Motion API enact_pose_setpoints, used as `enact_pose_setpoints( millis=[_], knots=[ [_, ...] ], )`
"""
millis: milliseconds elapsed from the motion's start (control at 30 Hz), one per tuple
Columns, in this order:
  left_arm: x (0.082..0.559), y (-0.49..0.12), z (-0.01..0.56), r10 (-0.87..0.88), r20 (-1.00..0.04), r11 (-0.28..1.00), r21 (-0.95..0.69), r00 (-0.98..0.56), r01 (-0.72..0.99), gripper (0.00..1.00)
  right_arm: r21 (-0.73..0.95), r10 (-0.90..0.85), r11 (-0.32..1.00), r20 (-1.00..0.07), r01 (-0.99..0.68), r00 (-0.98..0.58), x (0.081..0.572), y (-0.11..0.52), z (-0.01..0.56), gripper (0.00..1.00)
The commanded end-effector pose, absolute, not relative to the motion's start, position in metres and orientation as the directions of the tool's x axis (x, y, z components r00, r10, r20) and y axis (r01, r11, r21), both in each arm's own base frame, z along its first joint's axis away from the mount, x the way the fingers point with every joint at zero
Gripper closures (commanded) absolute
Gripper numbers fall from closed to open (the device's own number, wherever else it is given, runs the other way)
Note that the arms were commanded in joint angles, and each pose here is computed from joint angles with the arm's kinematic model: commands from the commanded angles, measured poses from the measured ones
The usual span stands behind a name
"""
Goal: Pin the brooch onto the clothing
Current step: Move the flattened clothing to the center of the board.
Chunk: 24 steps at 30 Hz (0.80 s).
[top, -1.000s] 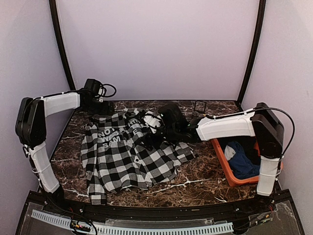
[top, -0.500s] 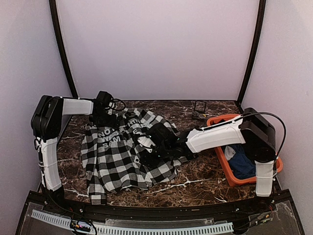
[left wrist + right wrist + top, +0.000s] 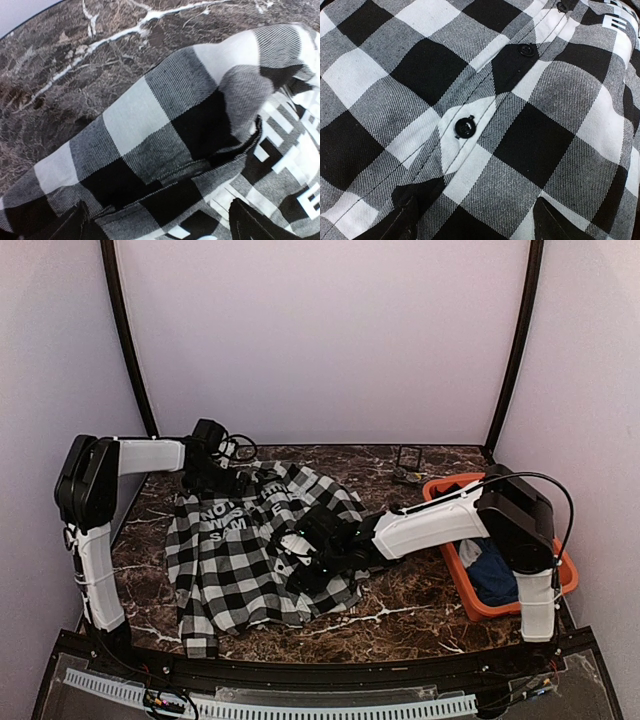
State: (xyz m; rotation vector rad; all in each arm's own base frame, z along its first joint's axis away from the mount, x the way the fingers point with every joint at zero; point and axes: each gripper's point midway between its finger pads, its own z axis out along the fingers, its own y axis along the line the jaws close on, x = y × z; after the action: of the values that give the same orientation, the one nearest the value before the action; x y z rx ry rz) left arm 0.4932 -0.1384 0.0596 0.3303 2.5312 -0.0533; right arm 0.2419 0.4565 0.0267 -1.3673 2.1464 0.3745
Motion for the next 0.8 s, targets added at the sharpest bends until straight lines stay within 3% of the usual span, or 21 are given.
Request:
enact_pose_setpoints(
  millis=[0,367,767],
  knots=[
    [0.482,-0.142,0.119,0.383,-0.596,0.914,0.136,-0.706,0.381,0.03,-0.050,-0.751,0.418,-0.580,-0.907,-0.315,0.235,0.459,0.026,0.23],
    [0.456,-0.164,0.077,0.666,-0.428,0.743,0.306,-0.611,0.596,0.15,-0.031,-0.752,0.416,-0.573,-0.909,-0.325,0.230,0.454,0.022,0.24],
    [0.471,-0.155,0.038,0.723,-0.314,0.678,0.496,-0.616,0.542,0.27,-0.004,-0.733,0.420,-0.592,-0.908,-0.336,0.223,0.448,0.025,0.27]
  ],
)
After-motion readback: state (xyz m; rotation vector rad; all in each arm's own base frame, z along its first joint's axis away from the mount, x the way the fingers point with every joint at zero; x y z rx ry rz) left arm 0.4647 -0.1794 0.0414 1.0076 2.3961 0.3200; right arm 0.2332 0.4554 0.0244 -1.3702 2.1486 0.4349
